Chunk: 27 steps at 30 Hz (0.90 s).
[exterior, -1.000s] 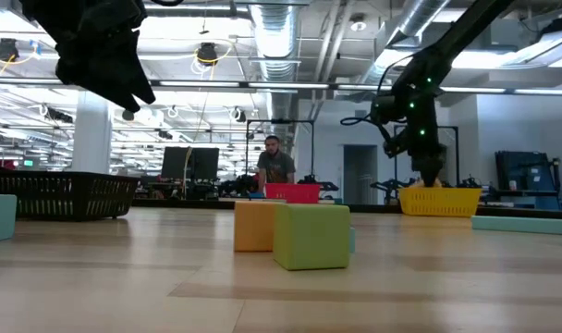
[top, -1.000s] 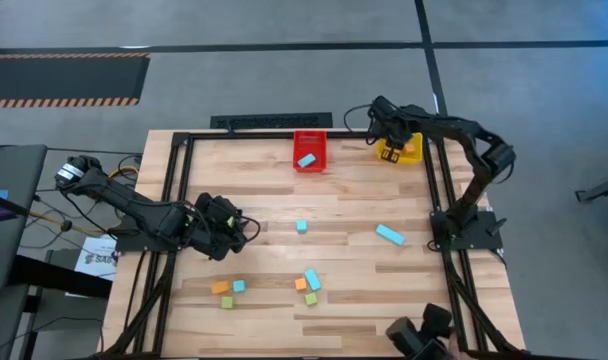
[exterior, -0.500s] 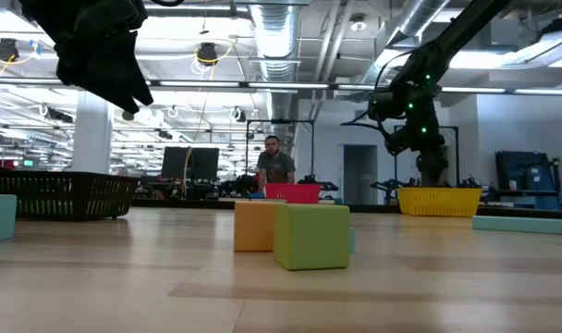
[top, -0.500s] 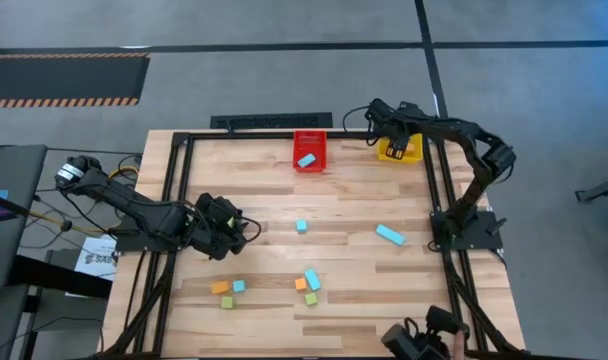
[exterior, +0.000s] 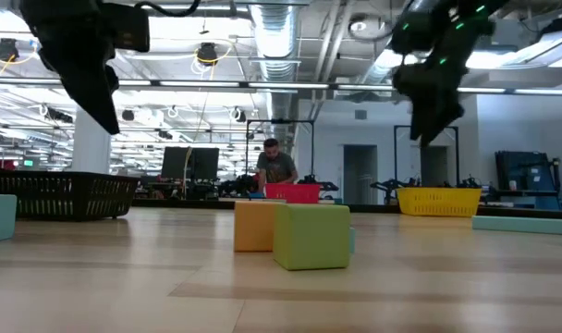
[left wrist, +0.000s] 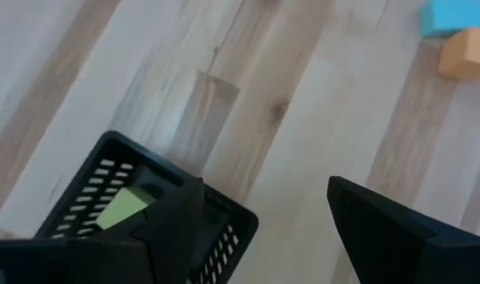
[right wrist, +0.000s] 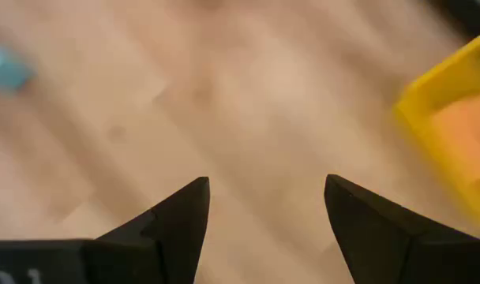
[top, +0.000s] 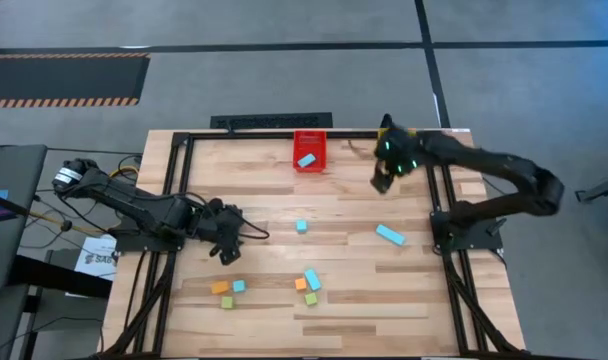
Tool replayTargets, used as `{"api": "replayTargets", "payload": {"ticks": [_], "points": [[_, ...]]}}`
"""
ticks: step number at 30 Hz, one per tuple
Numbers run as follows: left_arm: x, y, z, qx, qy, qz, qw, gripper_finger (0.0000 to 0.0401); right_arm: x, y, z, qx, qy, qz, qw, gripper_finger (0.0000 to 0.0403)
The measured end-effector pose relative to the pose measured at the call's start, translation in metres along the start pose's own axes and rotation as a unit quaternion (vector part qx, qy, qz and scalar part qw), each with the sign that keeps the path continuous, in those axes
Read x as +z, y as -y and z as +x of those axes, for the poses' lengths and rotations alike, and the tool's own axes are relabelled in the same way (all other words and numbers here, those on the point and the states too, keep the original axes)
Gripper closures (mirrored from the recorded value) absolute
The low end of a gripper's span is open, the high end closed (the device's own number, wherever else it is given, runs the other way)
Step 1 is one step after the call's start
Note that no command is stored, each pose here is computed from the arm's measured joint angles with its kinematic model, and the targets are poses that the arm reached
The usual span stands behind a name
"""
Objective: Sort & place blocks by color
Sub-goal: Put the blue block into the red bin
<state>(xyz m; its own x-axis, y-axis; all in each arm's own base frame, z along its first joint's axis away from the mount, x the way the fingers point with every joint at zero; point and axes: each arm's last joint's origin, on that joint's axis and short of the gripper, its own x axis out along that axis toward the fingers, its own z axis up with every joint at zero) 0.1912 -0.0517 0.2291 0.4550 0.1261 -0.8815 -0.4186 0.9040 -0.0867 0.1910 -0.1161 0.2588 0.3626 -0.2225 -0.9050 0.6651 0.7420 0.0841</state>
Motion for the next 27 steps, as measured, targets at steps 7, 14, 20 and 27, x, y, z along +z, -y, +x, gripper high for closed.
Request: {"api": "replayTargets", "payload": {"ticks": [7, 14, 20, 27], "points": [[0.004, 0.002, 0.000, -0.008, 0.022, 0.008, 1.000, 0.0143, -0.072, -0.044, -0.001, 0.048, -0.031, 0.013, 0.998, 0.0134], [0.005, 0.004, 0.000, -0.019, 0.023, 0.013, 0.999, 0.0143, -0.116, -0.075, -0.001, 0.038, -0.030, -0.027, 0.998, 0.0134], [0.005, 0.004, 0.000, -0.025, 0.021, 0.013, 0.999, 0.0143, -0.131, -0.089, 0.014, -0.002, -0.052, -0.039, 0.998, 0.0134], [0.004, 0.005, 0.000, -0.032, 0.016, 0.020, 0.999, 0.0143, -0.143, -0.094, 0.042, -0.025, -0.083, -0.059, 0.994, 0.0134]]}}
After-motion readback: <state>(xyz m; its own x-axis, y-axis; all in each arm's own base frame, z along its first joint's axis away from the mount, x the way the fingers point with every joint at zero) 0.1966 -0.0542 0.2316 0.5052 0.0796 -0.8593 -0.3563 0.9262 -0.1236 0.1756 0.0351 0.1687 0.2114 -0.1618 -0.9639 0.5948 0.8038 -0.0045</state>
